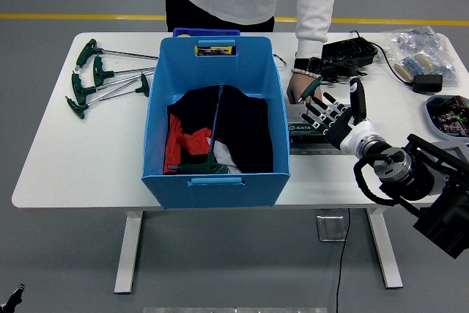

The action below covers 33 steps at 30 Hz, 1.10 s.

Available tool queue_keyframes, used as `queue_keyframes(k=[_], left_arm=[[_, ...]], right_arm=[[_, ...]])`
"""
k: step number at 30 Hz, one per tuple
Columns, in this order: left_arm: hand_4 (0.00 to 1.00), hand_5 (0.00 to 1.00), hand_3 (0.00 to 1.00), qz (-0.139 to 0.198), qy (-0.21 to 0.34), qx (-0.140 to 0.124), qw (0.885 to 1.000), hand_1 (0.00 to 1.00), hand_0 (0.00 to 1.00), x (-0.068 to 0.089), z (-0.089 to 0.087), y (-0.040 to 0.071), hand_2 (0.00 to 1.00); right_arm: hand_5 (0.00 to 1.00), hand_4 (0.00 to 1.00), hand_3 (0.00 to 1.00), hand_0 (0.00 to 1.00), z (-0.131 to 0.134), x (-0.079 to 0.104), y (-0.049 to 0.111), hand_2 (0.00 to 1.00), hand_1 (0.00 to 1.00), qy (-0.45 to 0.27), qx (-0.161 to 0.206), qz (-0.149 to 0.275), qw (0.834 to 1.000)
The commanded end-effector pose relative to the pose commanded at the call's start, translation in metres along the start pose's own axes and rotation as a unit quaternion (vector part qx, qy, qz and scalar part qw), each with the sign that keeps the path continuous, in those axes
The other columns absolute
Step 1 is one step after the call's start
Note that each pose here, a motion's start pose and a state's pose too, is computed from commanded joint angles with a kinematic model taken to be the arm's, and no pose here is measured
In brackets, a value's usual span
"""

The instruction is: Lift tool from toolbox,place it in box,lift tool from toolbox,place it in box

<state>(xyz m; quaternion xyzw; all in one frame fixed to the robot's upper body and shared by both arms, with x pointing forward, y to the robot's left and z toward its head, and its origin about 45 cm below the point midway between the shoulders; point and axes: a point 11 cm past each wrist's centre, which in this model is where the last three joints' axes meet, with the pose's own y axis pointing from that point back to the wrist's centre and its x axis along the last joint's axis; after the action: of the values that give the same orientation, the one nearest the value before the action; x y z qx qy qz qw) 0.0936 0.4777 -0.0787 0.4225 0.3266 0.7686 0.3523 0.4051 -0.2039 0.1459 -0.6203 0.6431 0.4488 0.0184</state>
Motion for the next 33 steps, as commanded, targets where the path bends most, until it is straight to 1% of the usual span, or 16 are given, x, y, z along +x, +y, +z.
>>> queue_keyframes(k=[9, 16, 20, 27, 33], left_arm=[[0.705, 0.791, 0.758, -0.001, 0.001, -0.002, 1.0, 0.912, 0.898, -0.001, 0.003, 0.0, 0.915], [0.705, 0.791, 0.758, 0.0, 0.003, -0.001, 1.0, 0.912, 0.898, -0.001, 0.002, 0.0, 0.915], [0.705, 0.791, 0.758, 0.001, 0.002, 0.0, 1.0, 0.912, 0.898, -0.001, 0.003, 0.0, 0.915], [0.705, 0.791, 0.759, -0.003, 0.004, -0.008, 1.0, 0.912, 0.897, -0.004, 0.009, -0.001, 0.915], [0.705, 0.791, 0.758, -0.002, 0.002, -0.006, 1.0, 0.912, 0.898, -0.004, 0.01, -0.001, 0.914]], right_arm=[[0.904, 0.998, 0.916, 0.622, 0.006, -0.008, -0.001, 0.775, 0.617, 0.003, -0.006, -0.007, 1.0], [0.904, 0.998, 0.917, 0.622, 0.013, -0.005, 0.0, 0.775, 0.617, 0.009, -0.015, -0.005, 1.0], [0.903, 0.998, 0.917, 0.619, 0.01, -0.005, 0.0, 0.776, 0.615, 0.011, -0.013, -0.003, 1.0], [0.901, 0.998, 0.917, 0.619, -0.005, -0.004, -0.004, 0.776, 0.615, 0.008, 0.004, 0.002, 1.0], [0.902, 0.998, 0.917, 0.618, -0.008, -0.01, -0.005, 0.776, 0.615, 0.005, 0.007, -0.001, 1.0]])
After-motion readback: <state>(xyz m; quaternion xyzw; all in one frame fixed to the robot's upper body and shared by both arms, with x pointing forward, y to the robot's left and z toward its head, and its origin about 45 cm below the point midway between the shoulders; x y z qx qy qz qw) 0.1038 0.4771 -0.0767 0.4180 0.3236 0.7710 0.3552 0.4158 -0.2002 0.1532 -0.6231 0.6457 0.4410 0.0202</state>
